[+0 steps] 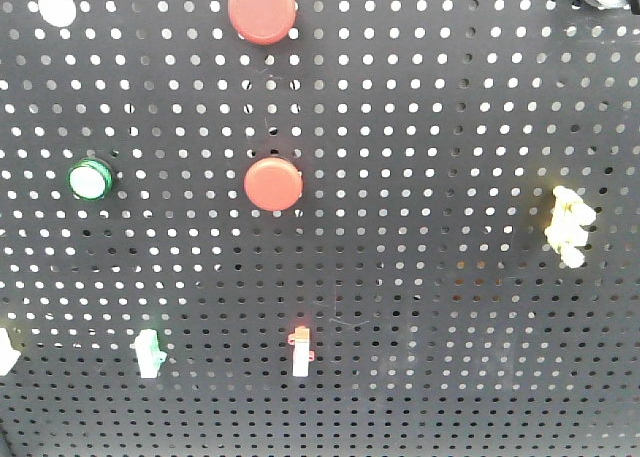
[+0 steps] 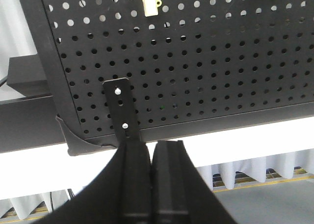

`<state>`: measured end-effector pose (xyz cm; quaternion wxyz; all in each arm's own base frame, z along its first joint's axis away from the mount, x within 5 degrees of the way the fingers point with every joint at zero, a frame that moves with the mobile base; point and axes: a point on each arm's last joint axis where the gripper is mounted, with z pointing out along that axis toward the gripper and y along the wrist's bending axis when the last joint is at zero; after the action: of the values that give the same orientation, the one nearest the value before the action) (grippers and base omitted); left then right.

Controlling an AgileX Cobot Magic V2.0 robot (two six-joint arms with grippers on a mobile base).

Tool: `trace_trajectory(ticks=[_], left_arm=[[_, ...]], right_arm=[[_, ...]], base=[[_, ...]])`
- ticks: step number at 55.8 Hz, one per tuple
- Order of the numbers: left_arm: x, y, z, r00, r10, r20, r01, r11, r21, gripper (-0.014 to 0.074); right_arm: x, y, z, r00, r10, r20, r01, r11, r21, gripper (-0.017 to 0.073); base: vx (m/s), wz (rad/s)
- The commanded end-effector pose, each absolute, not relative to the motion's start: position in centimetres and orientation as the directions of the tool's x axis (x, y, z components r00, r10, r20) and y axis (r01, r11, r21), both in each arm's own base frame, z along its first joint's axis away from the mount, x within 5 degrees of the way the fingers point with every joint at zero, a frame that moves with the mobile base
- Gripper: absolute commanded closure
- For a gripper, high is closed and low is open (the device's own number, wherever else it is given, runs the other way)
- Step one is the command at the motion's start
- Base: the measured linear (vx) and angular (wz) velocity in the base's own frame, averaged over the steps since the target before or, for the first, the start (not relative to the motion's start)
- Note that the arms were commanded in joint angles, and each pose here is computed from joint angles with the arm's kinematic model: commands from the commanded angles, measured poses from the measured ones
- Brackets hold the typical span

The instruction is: Rotate knob clockwise with right arm

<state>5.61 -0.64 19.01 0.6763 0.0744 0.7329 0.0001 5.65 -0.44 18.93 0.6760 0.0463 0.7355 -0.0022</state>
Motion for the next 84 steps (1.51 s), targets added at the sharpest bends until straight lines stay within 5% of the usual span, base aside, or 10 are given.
trace_trajectory(ticks=[1, 21, 33, 45, 61, 77, 84], left_arm=[[5.6, -0.6, 18.8, -0.007, 0.095, -0.995, 0.100, 0.991, 0.094, 0.0600], [5.6, -0.6, 18.8, -0.007, 0.095, -0.995, 0.100, 0.991, 0.094, 0.0600], [5.6, -0.6, 18.8, -0.007, 0.095, -0.995, 0.100, 0.991, 0.094, 0.0600], [5.6, -0.6, 18.8, -0.007, 0.095, -0.995, 0.100, 0.991, 0.094, 0.0600], [5.6, -0.6, 18.8, -0.007, 0.095, -0.995, 0.100, 0.991, 0.094, 0.0600], [5.6, -0.6, 18.8, -0.007, 0.095, -0.995, 0.100, 0.991, 0.094, 0.0600], [5.6, -0.6, 18.8, -0.007, 0.095, -0.995, 0.100, 0.991, 0.094, 0.0600]], right_arm=[[5.6, -0.4, 19.5, 0.003, -0.006, -1.000, 0.064, 0.998, -0.006, 0.0567], [5.6, -0.4, 19.7, 0.027, -0.011, -1.000, 0.060, 0.998, -0.010, 0.0567], [4.7, 0.1, 24.1, 0.393, 0.101, -0.914, -0.034, 0.995, 0.095, 0.0567], [2.9, 0.2, 35.2, 0.521, 0.039, -0.853, -0.014, 0.999, 0.037, 0.0567], [8.6, -0.7, 47.9, 0.363, -0.072, -0.929, 0.094, 0.995, -0.040, 0.0567], [12.1, -0.7, 51.0, 0.337, 0.072, -0.939, 0.036, 0.995, 0.089, 0.0566], [13.0, 0.3, 51.7, 0.340, -0.001, -0.940, -0.017, 1.000, -0.007, 0.0564]], base=[[0.00, 0.00], [0.00, 0.00], [0.00, 0.00], [0.00, 0.00], [0.00, 0.00], [0.00, 0.00], [0.00, 0.00]])
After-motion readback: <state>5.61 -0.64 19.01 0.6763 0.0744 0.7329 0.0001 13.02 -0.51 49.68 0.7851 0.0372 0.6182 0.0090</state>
